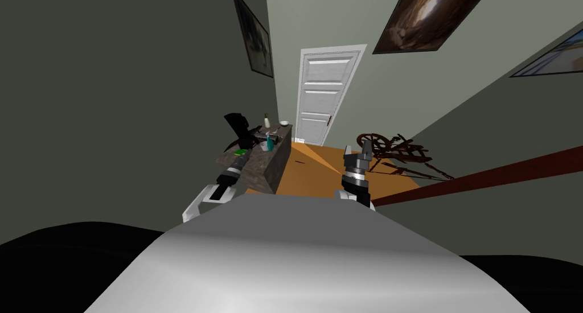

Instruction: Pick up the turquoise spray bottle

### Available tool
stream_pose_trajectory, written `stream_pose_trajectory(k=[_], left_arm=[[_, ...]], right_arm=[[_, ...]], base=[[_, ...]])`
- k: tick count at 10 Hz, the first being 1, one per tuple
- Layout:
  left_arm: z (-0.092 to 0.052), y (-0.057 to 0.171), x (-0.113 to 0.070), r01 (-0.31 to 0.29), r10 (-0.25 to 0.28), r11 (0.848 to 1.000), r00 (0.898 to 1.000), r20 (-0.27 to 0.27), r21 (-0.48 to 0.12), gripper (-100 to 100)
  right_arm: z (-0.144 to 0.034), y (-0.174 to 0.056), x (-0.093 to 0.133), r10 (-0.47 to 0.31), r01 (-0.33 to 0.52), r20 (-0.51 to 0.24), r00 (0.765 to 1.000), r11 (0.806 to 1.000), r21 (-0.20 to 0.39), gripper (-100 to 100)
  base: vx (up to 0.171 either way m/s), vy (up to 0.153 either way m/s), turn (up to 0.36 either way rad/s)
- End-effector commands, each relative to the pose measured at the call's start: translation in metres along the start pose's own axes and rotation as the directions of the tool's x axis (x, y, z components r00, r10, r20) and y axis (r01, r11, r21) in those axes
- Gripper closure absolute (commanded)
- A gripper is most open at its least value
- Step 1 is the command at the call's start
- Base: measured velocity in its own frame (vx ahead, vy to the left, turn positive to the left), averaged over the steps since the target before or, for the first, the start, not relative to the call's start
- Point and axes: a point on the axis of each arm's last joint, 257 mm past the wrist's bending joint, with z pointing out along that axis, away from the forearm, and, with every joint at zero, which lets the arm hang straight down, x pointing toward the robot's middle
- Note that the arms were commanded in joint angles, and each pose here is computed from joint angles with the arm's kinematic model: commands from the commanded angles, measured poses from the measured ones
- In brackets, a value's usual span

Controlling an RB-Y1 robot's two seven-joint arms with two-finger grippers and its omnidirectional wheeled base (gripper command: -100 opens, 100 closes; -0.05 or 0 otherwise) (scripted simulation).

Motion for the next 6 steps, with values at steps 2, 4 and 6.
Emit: stream_pose_trajectory(k=[2,4,6], left_arm=[[0.004,0.013,0.011,-0.11,0.11,0.994,0.992,-0.058,-0.006,-100],[0.006,0.023,0.019,-0.197,0.196,0.98,0.975,-0.104,-0.001,-100],[0.008,0.033,0.027,-0.284,0.282,0.959,0.948,-0.149,0.01,-100]], right_arm=[[0.0,0.0,0.0,0.0,0.0,0.0,1.0,1.0,0.0,0],[0.0,0.0,0.0,0.0,0.0,0.0,1.0,1.0,0.0,0],[0.0,0.0,0.0,0.0,0.0,0.0,1.0,1.0,0.0,0]], base=[[0.107,-0.062,-0.039],[0.137,-0.053,-0.038],[0.146,-0.045,-0.038]])
